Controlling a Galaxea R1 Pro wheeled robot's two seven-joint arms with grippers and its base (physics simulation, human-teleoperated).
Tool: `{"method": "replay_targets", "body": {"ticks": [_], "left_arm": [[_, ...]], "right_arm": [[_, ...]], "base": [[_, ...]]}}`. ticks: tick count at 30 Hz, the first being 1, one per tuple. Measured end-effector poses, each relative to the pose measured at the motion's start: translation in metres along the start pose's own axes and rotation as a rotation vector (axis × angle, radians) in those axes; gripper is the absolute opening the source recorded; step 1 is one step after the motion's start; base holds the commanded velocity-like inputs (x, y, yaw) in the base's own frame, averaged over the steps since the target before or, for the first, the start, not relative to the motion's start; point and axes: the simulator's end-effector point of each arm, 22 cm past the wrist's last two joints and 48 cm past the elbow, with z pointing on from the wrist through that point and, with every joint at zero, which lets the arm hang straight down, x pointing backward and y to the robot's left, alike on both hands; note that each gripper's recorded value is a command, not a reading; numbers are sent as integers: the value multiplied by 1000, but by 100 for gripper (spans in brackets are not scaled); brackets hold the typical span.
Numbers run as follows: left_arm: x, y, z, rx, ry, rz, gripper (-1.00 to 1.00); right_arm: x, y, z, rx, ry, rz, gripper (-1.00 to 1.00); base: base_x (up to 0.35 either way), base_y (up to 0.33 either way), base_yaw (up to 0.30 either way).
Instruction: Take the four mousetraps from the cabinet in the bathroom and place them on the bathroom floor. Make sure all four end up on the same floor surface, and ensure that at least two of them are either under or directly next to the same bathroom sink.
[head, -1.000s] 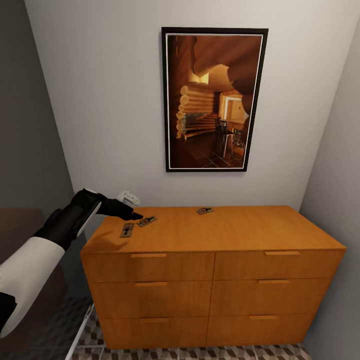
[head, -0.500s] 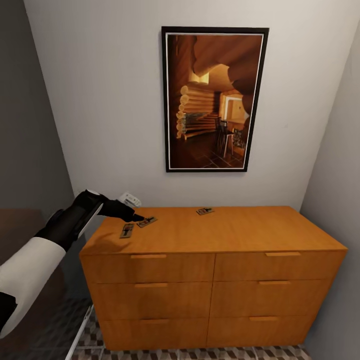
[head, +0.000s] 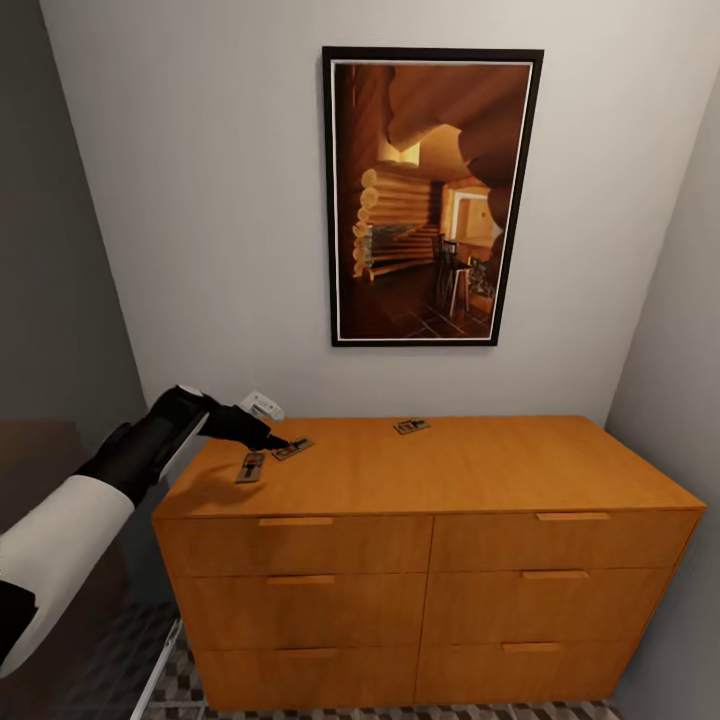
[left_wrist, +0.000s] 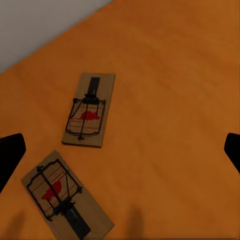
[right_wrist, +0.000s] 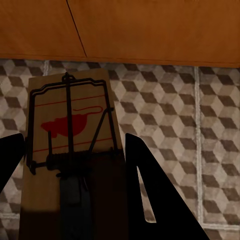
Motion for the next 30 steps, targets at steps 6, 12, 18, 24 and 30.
{"method": "replay_targets", "body": {"ticks": [6,12,18,24,30], "left_arm": [[8,-15,6,61,16,22,100],[3,-27,6,121,-18,64,100],[4,-28,6,129,-21,71,100],[4,-28,5,130,-22,72,100],[4,-28,5,132,-23,73,100]], "right_arm": [[0,-1,0,1,0,0,-100],[0,-1,0,2,0,0,-100],[0,-1,0,2,0,-1,-100],[0,-1,0,2,0,0,-100],[0,-1,0,2,0,0,-100]], "base": [[5,0,0],[0,0,0],[0,0,0],[0,0,0],[0,0,0]]}}
